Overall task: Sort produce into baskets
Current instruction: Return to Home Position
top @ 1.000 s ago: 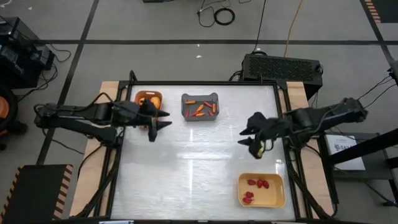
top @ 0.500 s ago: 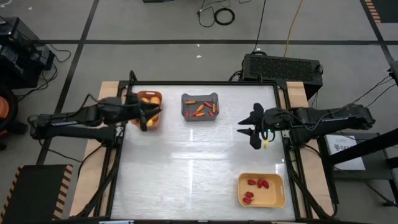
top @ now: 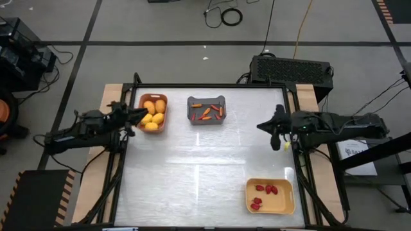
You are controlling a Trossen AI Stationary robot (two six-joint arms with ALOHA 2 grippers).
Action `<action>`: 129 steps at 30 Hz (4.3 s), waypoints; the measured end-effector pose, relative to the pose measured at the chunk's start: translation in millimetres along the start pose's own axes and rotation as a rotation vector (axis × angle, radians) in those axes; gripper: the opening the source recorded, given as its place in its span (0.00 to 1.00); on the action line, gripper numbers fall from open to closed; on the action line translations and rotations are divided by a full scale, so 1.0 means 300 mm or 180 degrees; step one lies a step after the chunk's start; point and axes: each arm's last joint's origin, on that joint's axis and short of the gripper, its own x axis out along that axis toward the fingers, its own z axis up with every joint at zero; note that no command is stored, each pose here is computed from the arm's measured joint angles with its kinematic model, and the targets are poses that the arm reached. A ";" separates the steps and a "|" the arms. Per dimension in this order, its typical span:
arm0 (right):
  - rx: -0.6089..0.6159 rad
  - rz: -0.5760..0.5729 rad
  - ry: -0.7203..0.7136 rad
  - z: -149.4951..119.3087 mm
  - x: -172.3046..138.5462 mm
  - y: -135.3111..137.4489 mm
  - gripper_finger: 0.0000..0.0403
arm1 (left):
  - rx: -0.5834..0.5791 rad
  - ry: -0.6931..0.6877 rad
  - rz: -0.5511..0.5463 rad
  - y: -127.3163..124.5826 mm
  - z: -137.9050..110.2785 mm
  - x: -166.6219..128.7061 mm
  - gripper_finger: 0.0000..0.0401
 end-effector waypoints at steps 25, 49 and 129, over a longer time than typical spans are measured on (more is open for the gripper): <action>0.0408 0.0448 -0.0817 -0.364 0.039 -0.090 0.00 | -0.0259 -0.0111 0.0050 0.036 -0.094 0.021 0.16; -0.0129 0.0191 -0.0893 -0.360 0.039 -0.096 0.00 | 0.0843 0.0021 -0.0038 0.084 -0.265 0.080 0.16; -0.0129 0.0195 -0.0893 -0.360 0.039 -0.096 0.00 | 0.1124 0.0035 -0.0017 0.085 -0.267 0.080 0.16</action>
